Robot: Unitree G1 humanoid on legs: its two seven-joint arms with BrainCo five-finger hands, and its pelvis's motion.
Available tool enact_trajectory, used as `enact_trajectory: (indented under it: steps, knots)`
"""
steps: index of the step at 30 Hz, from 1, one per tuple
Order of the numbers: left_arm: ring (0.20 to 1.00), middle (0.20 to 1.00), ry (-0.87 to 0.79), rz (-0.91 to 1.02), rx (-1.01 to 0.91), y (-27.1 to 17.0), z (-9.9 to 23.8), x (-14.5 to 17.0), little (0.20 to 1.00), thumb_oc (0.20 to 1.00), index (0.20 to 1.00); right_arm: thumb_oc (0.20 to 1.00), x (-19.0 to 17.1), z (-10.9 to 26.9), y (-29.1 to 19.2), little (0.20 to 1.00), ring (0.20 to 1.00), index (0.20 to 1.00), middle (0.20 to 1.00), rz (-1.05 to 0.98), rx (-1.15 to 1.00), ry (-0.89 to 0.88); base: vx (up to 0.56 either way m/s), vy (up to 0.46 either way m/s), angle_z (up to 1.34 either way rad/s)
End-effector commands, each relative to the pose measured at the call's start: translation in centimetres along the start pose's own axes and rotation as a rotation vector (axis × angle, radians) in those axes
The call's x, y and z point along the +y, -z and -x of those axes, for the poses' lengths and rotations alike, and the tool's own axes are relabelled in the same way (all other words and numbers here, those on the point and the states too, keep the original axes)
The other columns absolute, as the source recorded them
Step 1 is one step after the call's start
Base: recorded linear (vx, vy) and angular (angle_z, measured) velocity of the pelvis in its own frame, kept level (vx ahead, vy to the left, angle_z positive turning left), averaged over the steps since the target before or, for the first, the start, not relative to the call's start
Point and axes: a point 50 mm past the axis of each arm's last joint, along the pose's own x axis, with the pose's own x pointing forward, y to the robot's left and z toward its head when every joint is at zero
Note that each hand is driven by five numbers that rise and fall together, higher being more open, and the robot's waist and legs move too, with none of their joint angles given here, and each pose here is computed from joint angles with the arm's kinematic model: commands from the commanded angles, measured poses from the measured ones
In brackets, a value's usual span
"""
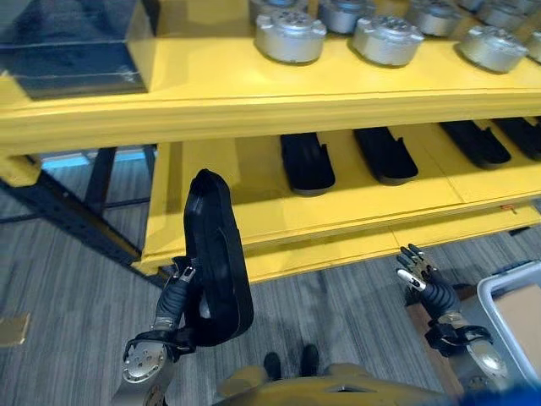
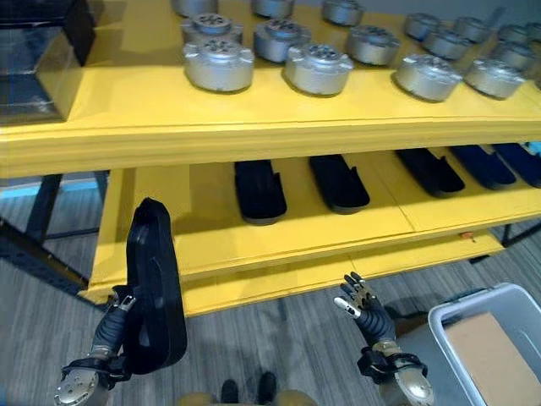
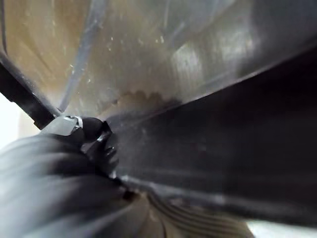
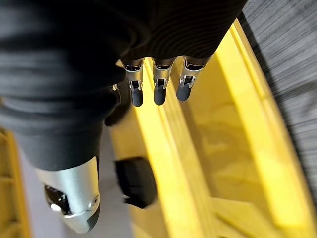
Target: Move parts from the plastic box to the shelf.
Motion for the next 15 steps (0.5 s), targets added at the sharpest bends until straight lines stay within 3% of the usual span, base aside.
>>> enact_trajectory:
  steps: [1,8,15]
  knots:
    - [0.200,0.200,-0.022,0.041,-0.167,-3.1,0.2,0.0,0.200,0.200,0.200,1.000,0.2,-0.1,-1.5,1.000,1.000,1.000,1.000,-0.031,-0.089,-0.002,0.03,0.091,0.00]
    - [0.200,0.200,0.013,0.043,-0.214,-4.2,-0.6,-0.8,0.200,0.200,0.200,1.000,-0.2,0.1,-1.6,1.000,1.000,1.000,1.000,-0.043,-0.112,0.043,0.01,0.245,0.19]
    - [0.200,0.200,0.054,-0.032,-0.314,-6.6,-1.7,-1.2,0.200,0.200,0.200,1.000,1.4,-0.4,-1.0,1.000,1.000,1.000,1.000,-0.084,-0.101,-0.025,0.08,0.205,0.12]
